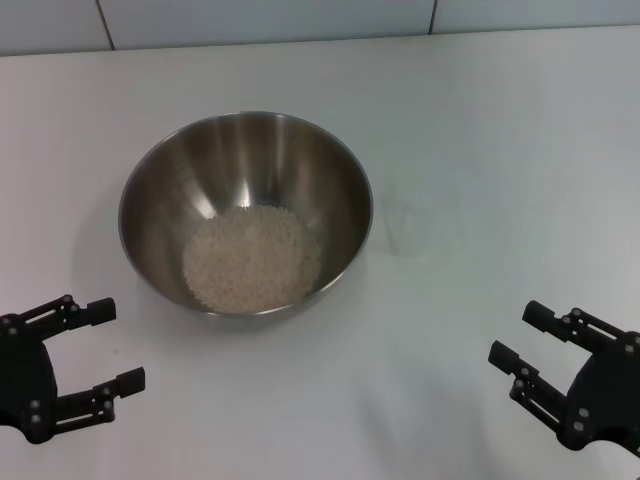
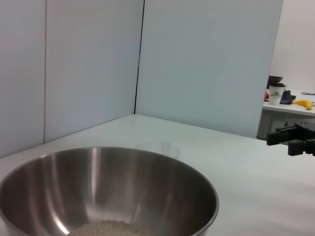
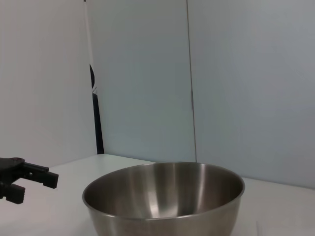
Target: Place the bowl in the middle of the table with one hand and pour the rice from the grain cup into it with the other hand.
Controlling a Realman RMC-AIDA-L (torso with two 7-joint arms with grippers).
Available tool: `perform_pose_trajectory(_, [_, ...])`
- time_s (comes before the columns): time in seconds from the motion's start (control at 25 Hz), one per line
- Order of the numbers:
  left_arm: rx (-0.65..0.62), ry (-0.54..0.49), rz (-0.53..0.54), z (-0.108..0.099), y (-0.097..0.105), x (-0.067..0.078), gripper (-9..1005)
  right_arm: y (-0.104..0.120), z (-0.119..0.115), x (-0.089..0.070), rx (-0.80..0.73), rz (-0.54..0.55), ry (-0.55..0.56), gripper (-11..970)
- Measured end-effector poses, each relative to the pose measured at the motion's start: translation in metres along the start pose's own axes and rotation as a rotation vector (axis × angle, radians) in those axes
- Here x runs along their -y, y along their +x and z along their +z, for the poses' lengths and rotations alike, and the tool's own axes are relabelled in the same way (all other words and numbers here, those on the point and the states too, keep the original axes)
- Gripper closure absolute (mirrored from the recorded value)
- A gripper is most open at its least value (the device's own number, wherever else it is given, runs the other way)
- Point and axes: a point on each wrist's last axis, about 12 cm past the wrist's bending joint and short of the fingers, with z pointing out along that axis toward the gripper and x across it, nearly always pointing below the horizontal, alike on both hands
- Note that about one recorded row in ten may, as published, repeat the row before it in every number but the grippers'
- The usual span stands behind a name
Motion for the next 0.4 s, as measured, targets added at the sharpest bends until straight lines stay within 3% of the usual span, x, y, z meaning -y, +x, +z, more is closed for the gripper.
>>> perform_pose_trajectory(0.4, [0.001, -0.001, 0.005, 0.0025, -0.0014, -0.0023, 185, -0.0009, 0.0017, 0.0025, 0.006, -0.004, 0.010, 442])
